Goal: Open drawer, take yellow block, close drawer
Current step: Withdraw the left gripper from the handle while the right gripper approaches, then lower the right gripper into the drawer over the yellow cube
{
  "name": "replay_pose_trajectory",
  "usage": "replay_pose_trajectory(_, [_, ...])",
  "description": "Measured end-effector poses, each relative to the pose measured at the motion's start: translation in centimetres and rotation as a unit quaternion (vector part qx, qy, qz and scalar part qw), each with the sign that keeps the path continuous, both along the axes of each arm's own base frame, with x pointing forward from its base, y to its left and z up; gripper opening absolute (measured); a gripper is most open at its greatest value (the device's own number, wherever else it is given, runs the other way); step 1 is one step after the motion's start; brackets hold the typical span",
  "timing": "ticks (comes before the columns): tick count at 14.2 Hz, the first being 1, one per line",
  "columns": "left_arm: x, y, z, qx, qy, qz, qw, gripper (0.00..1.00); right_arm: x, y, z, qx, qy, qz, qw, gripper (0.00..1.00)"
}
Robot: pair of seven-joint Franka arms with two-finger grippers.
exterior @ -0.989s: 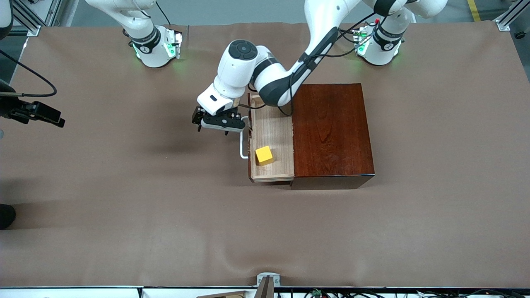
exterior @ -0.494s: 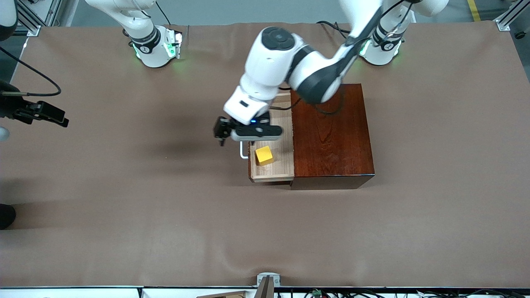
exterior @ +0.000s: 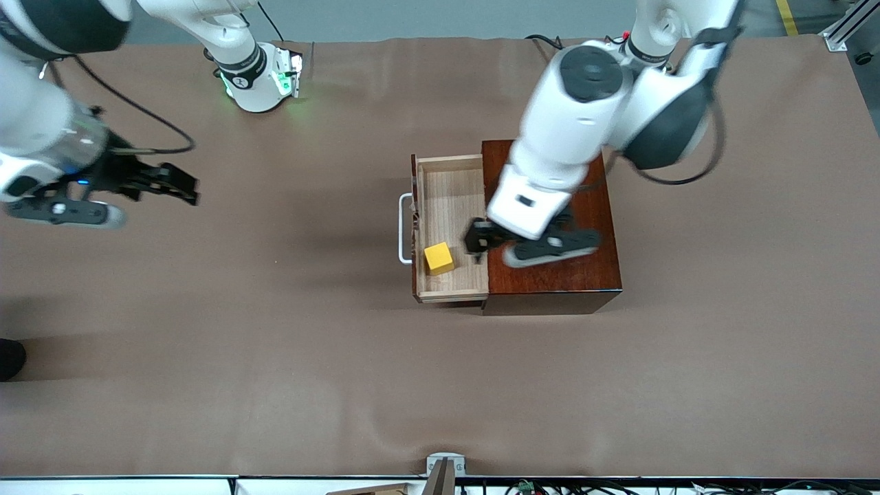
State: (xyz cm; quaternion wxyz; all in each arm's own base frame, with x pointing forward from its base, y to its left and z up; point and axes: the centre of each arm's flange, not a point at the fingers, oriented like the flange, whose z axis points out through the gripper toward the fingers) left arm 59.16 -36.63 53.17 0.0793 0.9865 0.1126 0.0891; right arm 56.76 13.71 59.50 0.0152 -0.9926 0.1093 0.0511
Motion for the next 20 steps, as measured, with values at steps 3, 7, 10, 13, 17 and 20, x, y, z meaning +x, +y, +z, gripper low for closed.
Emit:
replay_pose_trajectory(3, [0.8,8.7,1.9,0.035,0.013,-0.029,0.999,1.00,-0.3,8.6,-2.6,0.006,0.008,-0.138,0.990,1.00])
replay_pose_trajectory(7, [0.2,18.1,4.3,0.071,0.049,-0.077,0.993,1.00,-1.5,18.9,-6.2,0.014,0.006,-0.336,0.942,1.00])
replay_pose_trajectory(10, [-0.8,23.0,6.1,0.086,0.073,-0.123,0.986,1.00,-2.7,25.8,-9.9,0.016,0.017,-0.481,0.877,1.00])
replay_pose_trajectory(13, [-2.1,27.5,7.9,0.092,0.092,-0.146,0.981,1.00,-3.1,30.0,-13.2,0.025,0.025,-0.588,0.808,1.00])
replay_pose_trajectory(17, [-2.9,31.9,9.1,0.091,0.101,-0.123,0.983,1.00,-3.1,33.2,-17.1,0.044,0.028,-0.636,0.770,1.00])
replay_pose_trajectory(20, [-3.0,32.1,8.7,0.091,0.106,-0.121,0.983,1.00,-2.4,34.0,-20.7,0.049,0.026,-0.640,0.766,1.00])
